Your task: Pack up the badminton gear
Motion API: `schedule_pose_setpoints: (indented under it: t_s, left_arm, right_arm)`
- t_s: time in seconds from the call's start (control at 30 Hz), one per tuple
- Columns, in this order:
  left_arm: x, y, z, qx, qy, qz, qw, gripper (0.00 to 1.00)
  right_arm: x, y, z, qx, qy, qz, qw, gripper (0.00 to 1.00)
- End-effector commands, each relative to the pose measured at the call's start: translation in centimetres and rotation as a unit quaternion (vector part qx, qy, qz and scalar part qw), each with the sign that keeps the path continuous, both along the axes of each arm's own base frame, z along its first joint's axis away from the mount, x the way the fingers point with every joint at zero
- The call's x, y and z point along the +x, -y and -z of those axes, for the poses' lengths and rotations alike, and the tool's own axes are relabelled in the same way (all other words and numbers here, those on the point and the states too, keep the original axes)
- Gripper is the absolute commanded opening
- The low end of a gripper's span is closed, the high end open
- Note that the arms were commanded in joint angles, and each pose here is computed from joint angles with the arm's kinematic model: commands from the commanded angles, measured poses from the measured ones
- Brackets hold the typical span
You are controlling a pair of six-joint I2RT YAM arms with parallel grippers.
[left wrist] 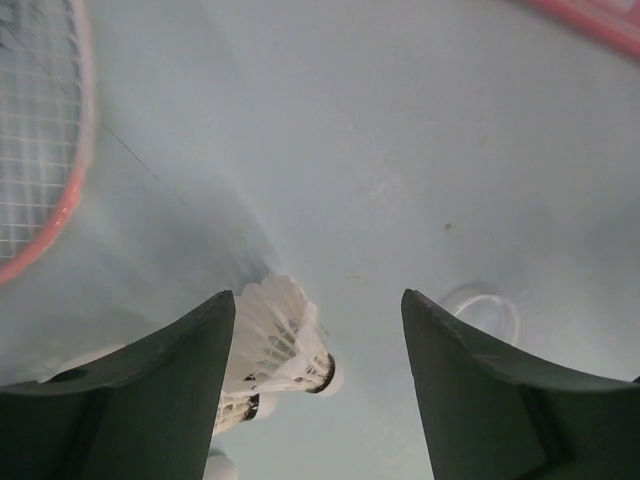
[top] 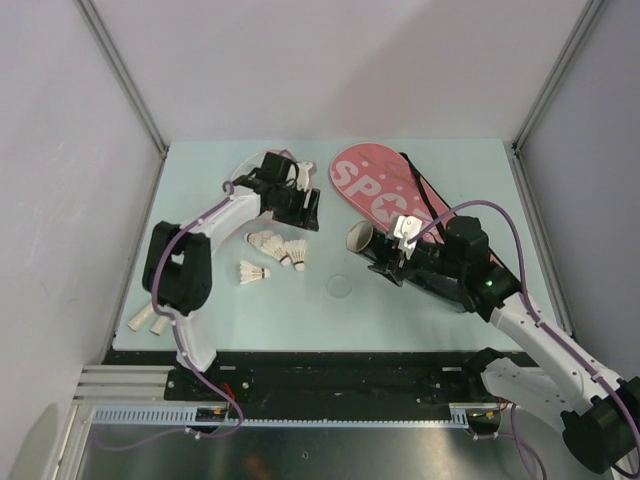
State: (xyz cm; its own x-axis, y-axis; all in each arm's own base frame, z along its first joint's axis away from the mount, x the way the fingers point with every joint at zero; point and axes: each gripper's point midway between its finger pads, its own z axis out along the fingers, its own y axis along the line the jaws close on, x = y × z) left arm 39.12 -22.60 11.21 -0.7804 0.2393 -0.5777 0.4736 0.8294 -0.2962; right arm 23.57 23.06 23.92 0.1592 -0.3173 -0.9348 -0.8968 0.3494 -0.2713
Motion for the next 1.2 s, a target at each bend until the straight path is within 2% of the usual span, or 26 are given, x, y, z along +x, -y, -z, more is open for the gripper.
schedule_pose_setpoints:
  t_s: [0.0,0.17,0.3,0.43,0.7,0.73,0.8,0.83,0.9,0.93,1.03,1.07,1.17]
  left_arm:
    - [-0.9,-0.5,1.7,0.030,-0.022,0.069,0.997,0.72]
    - [-1.2,-0.6,3.5,0.045,-0.041,0.069,0.996,0.71]
    - [-1.7,-0.9,4.7,0.057,-0.056,0.064,0.995,0.63]
    - [-2.3,-0.5,5.0,0.054,-0.065,0.069,0.994,0.51]
    - [-3.2,0.3,4.7,0.047,-0.071,0.071,0.994,0.33]
    - [-3.2,0.4,4.3,0.048,-0.065,0.070,0.994,0.26]
    - [-3.1,0.7,3.9,0.049,-0.061,0.065,0.995,0.18]
    - [-3.0,0.6,3.4,0.051,-0.055,0.060,0.995,0.08]
    - [-2.9,0.5,2.8,0.049,-0.053,0.046,0.996,0.00]
    - [-2.7,0.5,2.0,0.046,-0.046,0.036,0.997,0.00]
    - [-3.5,1.4,-5.0,-0.015,0.005,0.018,1.000,0.00]
    - [-4.1,1.1,-9.4,-0.036,0.052,0.006,0.998,0.00]
    - [-5.9,1.2,-16.5,-0.092,0.135,-0.011,0.986,0.00]
  right_arm:
    - [-1.1,-0.6,-4.1,0.032,0.045,-0.034,0.998,0.00]
    - [-1.2,-0.8,-4.0,0.031,0.043,-0.038,0.998,0.00]
    - [-1.1,-0.8,-3.7,0.027,0.041,-0.036,0.998,0.00]
    - [-1.1,-0.9,-3.7,0.026,0.042,-0.034,0.998,0.00]
    - [-1.3,-0.9,-3.5,0.020,0.043,-0.030,0.998,0.00]
    - [-1.2,-1.0,-3.4,0.018,0.042,-0.028,0.999,0.00]
    - [-1.1,-1.2,-2.9,0.012,0.036,-0.029,0.999,0.00]
    - [-0.9,-1.2,-2.7,0.009,0.036,-0.022,0.999,0.00]
    - [-0.6,-1.3,-2.3,0.003,0.033,-0.014,0.999,0.00]
    - [-0.1,-1.2,-2.1,-0.002,0.035,-0.004,0.999,0.00]
    - [0.1,-1.4,-1.5,-0.010,0.031,-0.005,0.999,0.00]
    - [-0.1,-1.5,-1.6,-0.008,0.032,-0.010,0.999,0.00]
    - [-0.4,-2.0,-2.0,0.003,0.034,-0.028,0.999,0.00]
